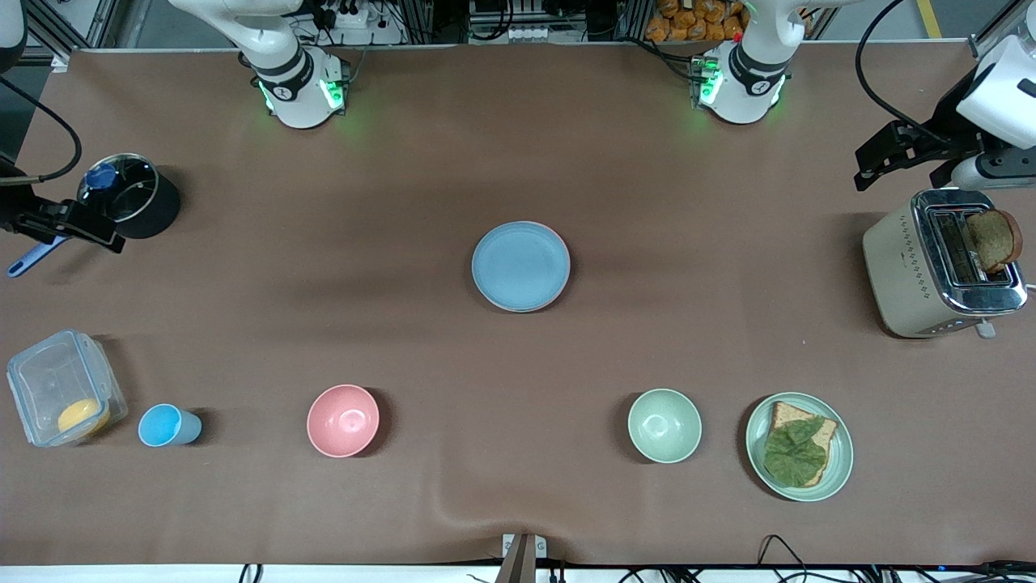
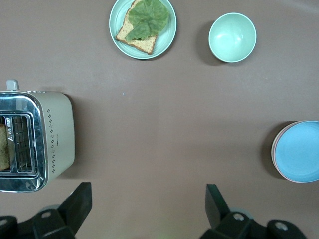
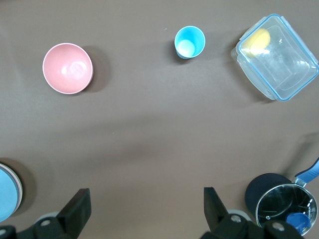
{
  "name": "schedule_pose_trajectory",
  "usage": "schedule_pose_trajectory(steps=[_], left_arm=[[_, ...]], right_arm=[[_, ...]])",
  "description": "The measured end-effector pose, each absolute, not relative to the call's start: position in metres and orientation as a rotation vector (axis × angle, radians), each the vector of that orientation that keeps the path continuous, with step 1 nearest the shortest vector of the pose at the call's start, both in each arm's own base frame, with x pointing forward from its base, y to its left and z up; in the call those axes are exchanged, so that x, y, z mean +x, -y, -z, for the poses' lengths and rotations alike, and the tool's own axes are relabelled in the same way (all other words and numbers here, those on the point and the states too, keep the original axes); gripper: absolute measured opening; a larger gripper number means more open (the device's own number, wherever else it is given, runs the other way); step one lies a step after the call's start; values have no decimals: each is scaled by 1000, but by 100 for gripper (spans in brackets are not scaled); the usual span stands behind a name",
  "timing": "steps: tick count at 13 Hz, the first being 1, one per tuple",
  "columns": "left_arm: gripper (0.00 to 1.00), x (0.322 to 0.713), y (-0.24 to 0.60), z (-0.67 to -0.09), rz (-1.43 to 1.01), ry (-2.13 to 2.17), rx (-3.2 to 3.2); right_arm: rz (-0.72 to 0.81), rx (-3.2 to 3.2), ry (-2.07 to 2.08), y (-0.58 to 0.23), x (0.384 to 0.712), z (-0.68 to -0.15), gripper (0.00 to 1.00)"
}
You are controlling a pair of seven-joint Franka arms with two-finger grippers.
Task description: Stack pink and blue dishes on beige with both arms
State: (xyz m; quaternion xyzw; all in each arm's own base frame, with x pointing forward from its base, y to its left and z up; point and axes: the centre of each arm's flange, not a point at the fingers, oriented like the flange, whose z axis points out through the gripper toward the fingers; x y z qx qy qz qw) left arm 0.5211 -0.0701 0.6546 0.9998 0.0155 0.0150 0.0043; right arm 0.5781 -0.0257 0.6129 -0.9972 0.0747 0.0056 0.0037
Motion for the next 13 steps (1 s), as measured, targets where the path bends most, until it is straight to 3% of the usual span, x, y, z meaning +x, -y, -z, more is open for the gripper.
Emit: schedule_pose_trajectory(steps=[13], left_arm=[[100,523,52,-662,-75,-101,3129]], right_arm=[[-19,-3126,-230,24,579,-612,100]])
